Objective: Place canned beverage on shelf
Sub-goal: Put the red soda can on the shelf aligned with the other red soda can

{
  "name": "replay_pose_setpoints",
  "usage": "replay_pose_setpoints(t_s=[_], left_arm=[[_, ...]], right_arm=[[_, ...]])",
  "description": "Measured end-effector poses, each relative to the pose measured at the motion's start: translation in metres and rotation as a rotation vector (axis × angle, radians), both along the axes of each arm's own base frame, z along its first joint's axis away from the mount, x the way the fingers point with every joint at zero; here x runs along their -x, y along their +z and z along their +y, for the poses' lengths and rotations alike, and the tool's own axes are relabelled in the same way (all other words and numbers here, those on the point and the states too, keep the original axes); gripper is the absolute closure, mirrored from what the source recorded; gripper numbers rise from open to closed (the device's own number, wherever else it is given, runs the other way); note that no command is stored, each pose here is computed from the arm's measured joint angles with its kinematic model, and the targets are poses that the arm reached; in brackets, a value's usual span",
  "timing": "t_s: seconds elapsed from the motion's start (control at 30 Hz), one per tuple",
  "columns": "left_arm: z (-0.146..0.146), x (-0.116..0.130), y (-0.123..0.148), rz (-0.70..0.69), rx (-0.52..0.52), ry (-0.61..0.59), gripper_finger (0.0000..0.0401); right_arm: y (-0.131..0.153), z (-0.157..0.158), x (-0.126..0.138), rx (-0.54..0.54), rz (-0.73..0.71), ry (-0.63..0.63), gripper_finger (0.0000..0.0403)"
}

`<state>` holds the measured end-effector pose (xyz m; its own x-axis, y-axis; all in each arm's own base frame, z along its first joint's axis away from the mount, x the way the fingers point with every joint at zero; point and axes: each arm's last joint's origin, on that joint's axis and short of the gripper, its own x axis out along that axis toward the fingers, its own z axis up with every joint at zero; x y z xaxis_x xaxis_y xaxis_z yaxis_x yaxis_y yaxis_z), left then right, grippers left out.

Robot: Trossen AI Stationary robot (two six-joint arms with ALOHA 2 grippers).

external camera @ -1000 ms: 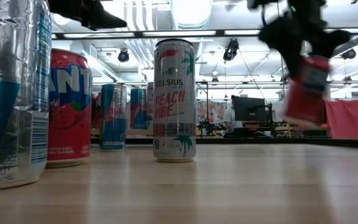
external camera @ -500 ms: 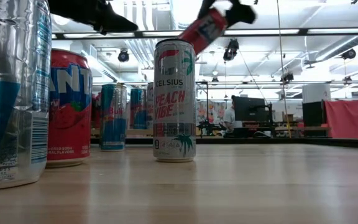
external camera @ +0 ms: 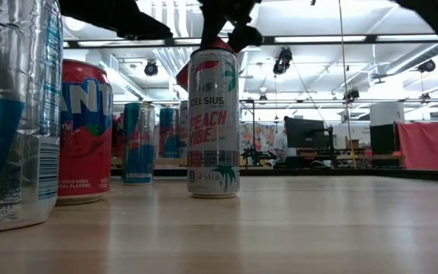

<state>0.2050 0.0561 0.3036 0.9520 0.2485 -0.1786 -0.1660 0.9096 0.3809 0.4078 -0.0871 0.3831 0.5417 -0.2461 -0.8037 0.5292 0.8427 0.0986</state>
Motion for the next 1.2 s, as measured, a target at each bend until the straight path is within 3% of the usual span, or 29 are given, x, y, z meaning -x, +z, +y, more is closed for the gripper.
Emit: replay_pose_setpoints(t_s=[0.1, 0.2, 0.43, 0.77, 1.0, 1.1, 1.2], left_arm=[[0.003, -0.007, -0.005, 0.016, 0.01, 0.049, 0.0021], [0.006, -0.015, -0.011, 0.042, 0.038, 0.062, 0.0006], [0.011, -0.033, -0.018, 0.082, 0.061, 0.079, 0.003], [0.023, -0.061, -0.038, 0.082, 0.026, 0.214, 0.0032], [0.026, -0.072, -0.047, 0.071, 0.042, 0.226, 0.0035], [0.027, -0.072, -0.046, 0.052, 0.053, 0.23, 0.0052], [0.026, -0.071, -0.045, 0.053, 0.058, 0.231, 0.0097]], right_arm=[[-0.001, -0.003, -0.008, 0.008, -0.017, 0.007, 0.011], [-0.002, -0.006, -0.006, -0.011, -0.015, 0.009, 0.011], [0.003, -0.01, -0.001, -0.003, -0.02, -0.006, 0.011], [0.005, -0.01, 0.0, -0.005, -0.02, 0.012, 0.011], [0.005, -0.009, 0.0, -0.006, -0.021, 0.011, 0.011], [0.005, -0.009, 0.0, -0.006, -0.021, 0.013, 0.011], [0.005, -0.009, 0.0, -0.005, -0.021, 0.022, 0.0108]])
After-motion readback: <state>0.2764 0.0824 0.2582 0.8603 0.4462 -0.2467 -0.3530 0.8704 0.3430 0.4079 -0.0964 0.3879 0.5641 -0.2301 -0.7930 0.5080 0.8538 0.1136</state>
